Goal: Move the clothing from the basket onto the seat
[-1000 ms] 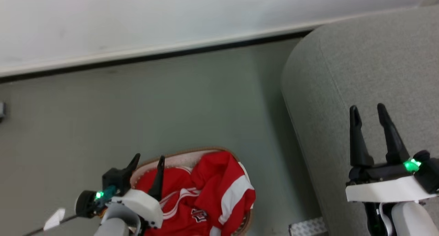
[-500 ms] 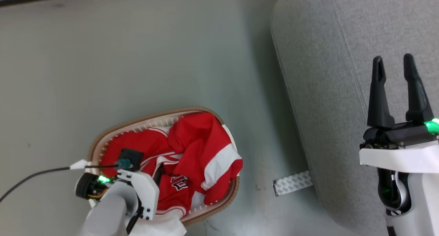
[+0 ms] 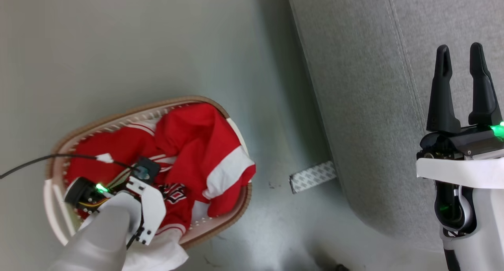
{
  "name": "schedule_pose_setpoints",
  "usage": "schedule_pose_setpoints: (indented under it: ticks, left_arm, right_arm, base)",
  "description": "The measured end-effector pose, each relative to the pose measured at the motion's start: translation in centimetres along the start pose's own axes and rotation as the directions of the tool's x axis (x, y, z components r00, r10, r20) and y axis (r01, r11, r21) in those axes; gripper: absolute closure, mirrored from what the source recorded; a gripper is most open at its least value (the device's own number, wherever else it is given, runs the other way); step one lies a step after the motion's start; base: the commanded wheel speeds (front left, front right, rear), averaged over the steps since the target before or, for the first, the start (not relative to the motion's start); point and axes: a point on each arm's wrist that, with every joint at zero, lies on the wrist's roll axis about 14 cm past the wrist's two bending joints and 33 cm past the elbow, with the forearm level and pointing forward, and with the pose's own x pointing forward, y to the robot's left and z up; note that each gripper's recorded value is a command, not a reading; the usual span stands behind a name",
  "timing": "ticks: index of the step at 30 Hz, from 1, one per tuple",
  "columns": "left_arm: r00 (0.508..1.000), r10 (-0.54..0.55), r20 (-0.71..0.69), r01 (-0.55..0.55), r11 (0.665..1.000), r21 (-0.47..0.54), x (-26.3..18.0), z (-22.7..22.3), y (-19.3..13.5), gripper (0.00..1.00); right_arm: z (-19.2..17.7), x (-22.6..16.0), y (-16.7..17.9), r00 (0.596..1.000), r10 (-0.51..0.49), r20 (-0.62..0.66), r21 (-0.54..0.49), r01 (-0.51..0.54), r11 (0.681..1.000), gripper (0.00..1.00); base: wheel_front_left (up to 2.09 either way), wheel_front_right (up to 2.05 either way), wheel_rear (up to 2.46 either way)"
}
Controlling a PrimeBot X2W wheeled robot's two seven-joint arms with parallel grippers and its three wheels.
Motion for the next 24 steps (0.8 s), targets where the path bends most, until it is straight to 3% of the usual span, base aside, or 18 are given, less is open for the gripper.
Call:
schedule_pose_setpoints:
  ticks: [5,9,10,12,19,24]
  left_arm:
    - [0.993,-0.042,-0.106,0.053,0.994,0.098,1.6,-2.1,-0.7,0.0]
    - [0.99,-0.043,-0.135,0.059,0.991,0.12,2.4,-2.7,-0.1,0.0]
    - [0.99,-0.044,-0.134,0.061,0.991,0.12,2.5,-2.7,-0.1,0.28]
    - [0.991,-0.042,-0.125,0.056,0.992,0.111,2.5,-2.6,0.1,1.0]
    - [0.997,-0.024,-0.073,0.032,0.994,0.104,1.4,-0.9,0.4,1.0]
    - [1.0,-0.026,-0.004,0.027,0.996,0.087,-0.8,1.1,-1.2,1.0]
  right_arm:
    - [-1.4,0.0,-1.0,0.999,-0.026,-0.035,-0.004,0.026,1.0,0.0]
    - [-2.1,0.1,-1.1,0.998,-0.026,-0.05,-0.007,0.026,1.0,0.0]
    - [-2.1,0.1,-1.1,0.998,-0.027,-0.053,-0.009,0.026,1.0,0.0]
    - [-2.2,0.1,-1.1,0.998,-0.027,-0.055,-0.009,0.027,1.0,0.0]
    - [-1.0,0.1,-0.8,0.999,-0.02,-0.031,-0.009,0.02,1.0,0.0]
    - [1.3,-0.3,-0.1,1.0,-0.001,0.02,-0.028,0.002,1.0,0.0]
  base:
    - [0.0,0.0,0.0]
    - [0.0,0.0,0.0]
    - [0.0,0.0,0.0]
    - [0.0,0.0,0.0]
    - [0.0,0.0,0.0]
    - [0.0,0.0,0.0]
